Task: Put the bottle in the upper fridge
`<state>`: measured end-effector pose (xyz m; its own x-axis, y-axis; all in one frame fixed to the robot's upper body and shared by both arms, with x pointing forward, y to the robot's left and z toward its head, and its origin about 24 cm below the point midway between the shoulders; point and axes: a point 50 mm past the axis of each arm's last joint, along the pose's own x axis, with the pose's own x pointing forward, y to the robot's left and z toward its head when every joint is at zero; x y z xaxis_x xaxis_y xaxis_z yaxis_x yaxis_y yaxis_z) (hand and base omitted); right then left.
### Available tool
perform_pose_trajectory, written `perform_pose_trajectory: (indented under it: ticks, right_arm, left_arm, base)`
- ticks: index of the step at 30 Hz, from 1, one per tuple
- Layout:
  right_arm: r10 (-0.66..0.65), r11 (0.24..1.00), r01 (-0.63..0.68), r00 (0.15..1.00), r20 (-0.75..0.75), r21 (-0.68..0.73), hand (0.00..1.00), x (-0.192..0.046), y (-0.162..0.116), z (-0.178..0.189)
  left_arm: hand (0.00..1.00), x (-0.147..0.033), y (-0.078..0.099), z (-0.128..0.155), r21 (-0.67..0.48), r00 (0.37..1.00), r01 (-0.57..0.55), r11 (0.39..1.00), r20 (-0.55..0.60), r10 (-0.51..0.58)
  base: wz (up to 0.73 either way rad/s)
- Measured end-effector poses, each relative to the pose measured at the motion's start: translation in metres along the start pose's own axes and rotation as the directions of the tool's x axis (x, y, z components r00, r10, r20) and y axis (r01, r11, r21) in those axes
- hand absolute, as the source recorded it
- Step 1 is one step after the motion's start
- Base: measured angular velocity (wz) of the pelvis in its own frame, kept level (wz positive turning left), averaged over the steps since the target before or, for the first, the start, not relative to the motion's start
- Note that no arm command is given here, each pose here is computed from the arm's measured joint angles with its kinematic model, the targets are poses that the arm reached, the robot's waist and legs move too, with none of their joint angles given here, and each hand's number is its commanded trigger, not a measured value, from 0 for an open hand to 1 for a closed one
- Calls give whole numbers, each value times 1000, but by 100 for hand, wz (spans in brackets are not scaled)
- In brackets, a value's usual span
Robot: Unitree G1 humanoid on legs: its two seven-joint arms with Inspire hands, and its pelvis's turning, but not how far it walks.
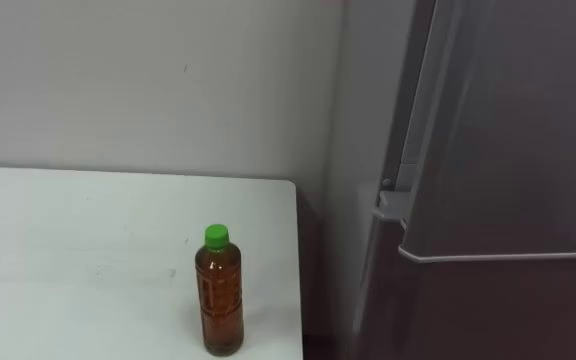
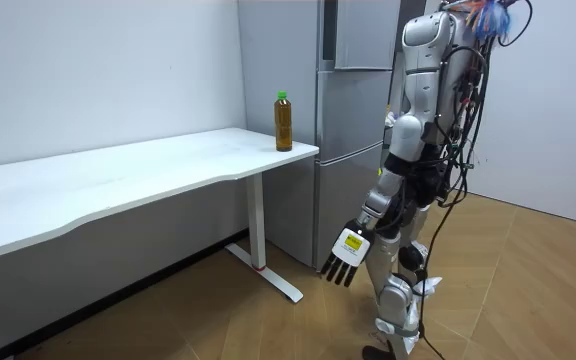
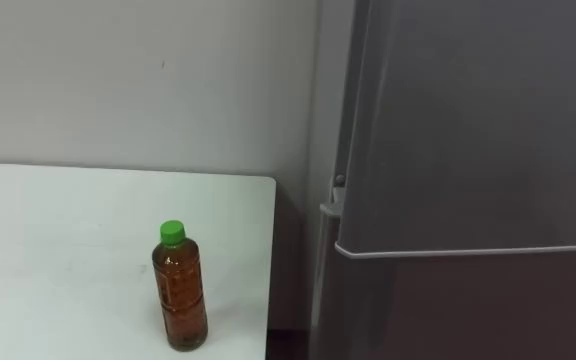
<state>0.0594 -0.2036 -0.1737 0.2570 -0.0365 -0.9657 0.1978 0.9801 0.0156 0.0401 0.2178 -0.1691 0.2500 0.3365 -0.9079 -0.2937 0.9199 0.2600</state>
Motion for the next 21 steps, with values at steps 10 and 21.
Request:
perform_pose_trajectory:
  ticks: [10, 21]
  right_arm:
    - [2, 1000, -2, 1000, -3, 19, 0, 0, -1, -2]
    - [3, 998, -3, 1000, -9, 60, 0, -1, -4, -3]
  left_arm:
    - [0, -1, 3, -4, -12, 1000, -10, 1000, -8, 9]
    - [0, -3, 17, -22, -136, 992, -106, 985, -88, 95]
  base:
    - [0]
    - [0]
